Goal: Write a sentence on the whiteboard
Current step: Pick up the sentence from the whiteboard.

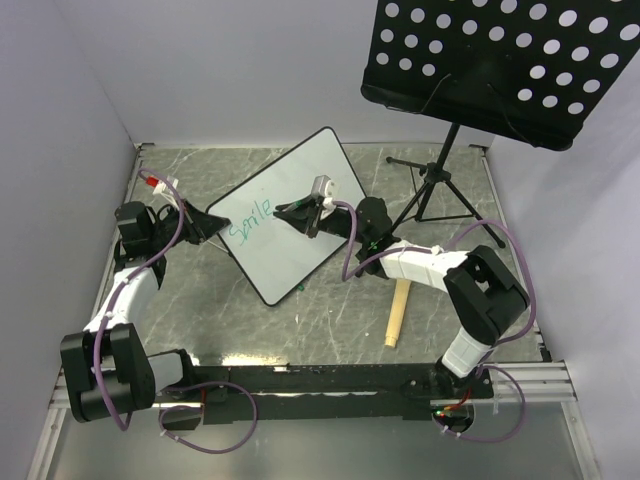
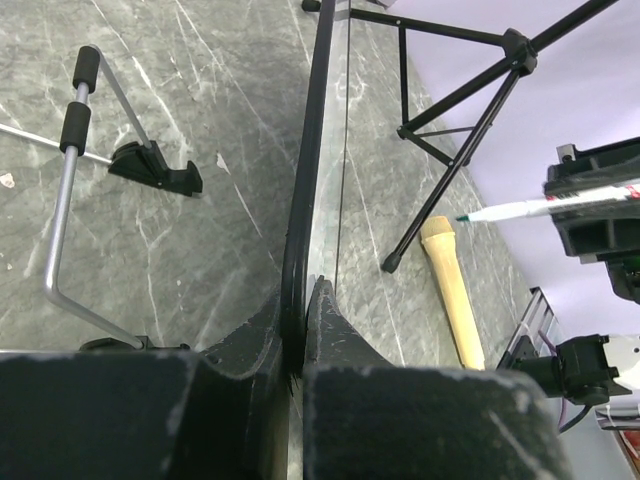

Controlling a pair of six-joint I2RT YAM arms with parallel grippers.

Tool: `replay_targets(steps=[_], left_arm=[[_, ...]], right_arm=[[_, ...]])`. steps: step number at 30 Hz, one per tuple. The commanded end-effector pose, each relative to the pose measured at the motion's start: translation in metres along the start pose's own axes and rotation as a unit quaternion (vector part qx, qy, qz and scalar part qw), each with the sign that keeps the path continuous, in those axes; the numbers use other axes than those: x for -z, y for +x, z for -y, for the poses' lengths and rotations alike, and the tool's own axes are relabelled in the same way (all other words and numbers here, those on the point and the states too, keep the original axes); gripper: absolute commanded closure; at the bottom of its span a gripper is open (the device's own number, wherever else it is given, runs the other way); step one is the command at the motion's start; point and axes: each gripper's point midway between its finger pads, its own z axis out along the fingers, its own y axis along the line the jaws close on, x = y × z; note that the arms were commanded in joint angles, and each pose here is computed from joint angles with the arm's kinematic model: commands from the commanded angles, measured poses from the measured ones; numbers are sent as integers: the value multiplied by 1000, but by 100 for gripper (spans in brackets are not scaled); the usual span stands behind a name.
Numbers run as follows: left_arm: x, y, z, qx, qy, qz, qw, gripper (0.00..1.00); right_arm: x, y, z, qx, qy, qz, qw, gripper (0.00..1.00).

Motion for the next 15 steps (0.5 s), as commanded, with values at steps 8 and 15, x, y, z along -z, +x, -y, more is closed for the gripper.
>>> replay_targets(steps=[8, 15], left_arm=[[1, 11, -34, -102, -56, -21, 993, 99], [-1, 16, -42, -85, -66, -26, 994, 99]], right_arm=[[-3, -4, 17, 18, 16, 5, 1000, 100], [-19, -9, 21, 10, 10, -3, 1000, 100]])
